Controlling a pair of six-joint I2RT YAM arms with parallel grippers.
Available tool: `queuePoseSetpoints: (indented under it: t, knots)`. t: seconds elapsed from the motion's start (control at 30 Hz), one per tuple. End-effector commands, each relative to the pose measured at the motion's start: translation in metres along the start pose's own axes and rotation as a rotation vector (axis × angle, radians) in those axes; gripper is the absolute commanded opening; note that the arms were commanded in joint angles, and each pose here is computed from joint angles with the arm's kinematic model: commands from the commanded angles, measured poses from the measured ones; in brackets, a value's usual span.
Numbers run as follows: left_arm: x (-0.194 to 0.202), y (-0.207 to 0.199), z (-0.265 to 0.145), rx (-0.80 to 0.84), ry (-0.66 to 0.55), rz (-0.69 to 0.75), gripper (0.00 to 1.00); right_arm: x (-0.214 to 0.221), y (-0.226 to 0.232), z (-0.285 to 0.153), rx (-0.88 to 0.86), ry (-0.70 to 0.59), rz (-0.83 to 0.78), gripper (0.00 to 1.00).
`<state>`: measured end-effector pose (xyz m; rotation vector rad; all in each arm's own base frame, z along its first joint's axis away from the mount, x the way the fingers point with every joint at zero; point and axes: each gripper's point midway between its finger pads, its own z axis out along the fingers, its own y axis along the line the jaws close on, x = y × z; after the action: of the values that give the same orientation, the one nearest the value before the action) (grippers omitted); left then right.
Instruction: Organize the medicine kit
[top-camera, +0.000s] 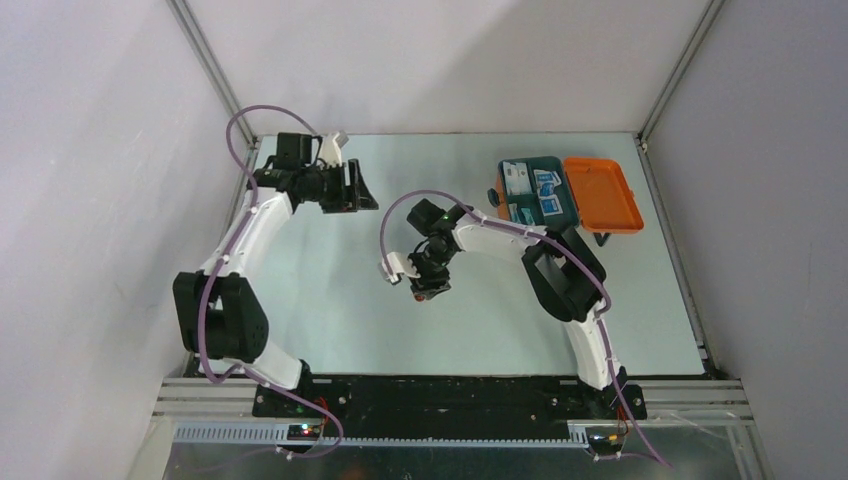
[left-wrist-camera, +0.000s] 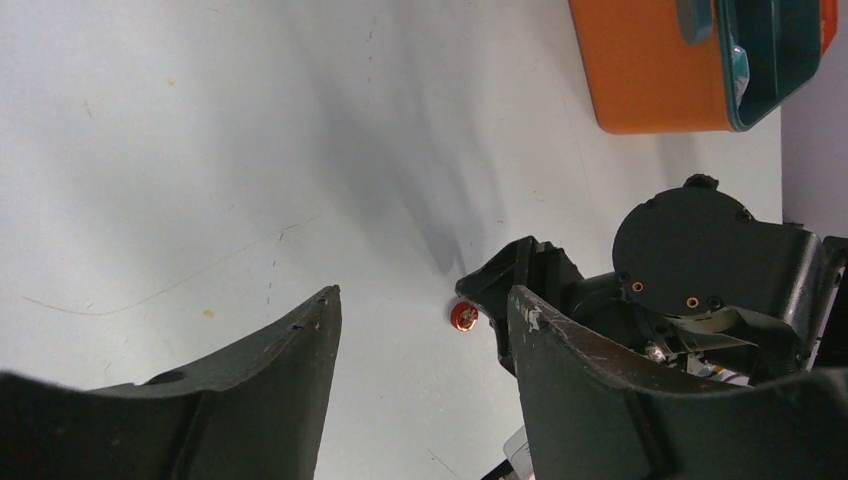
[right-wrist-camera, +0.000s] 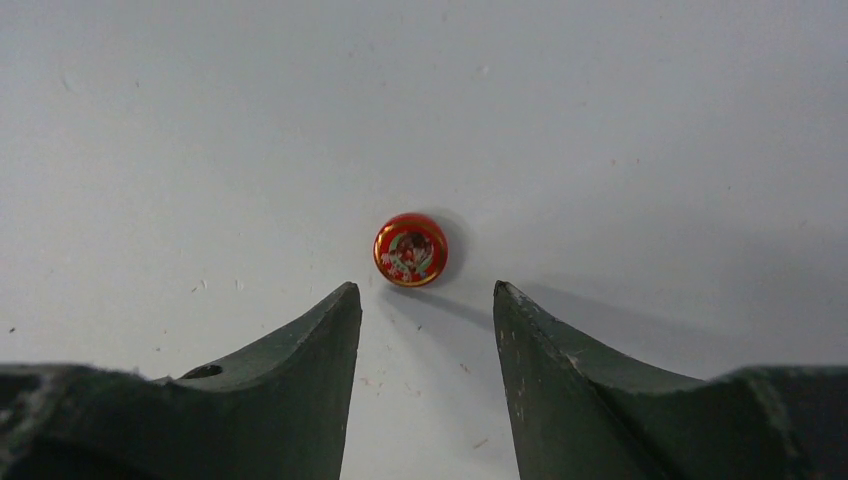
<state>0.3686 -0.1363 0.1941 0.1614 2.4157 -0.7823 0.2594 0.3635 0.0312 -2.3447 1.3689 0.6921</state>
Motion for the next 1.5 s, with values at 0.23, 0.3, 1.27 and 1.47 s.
queuePoseSetpoints:
  t: [0.23,0.3,1.27,1.47]
  knots:
    - [-0.006,-0.002,-0.029,0.011,-0.093,-0.021,0.67,-0.017,-0.008,0.021,0.042,-0.045,0.084,0.51]
    - [-0.005,-0.001,-0.031,0.008,-0.098,-0.022,0.67,-0.016,-0.006,0.024,0.039,-0.038,0.076,0.50]
    - [-0.010,0.014,-0.010,0.015,-0.064,-0.093,0.65,-0.034,-0.044,-0.106,0.312,-0.039,0.230,0.24]
    - [-0.021,0.020,-0.013,-0.029,-0.080,-0.029,0.65,-0.016,-0.042,-0.179,0.480,-0.119,0.439,0.24]
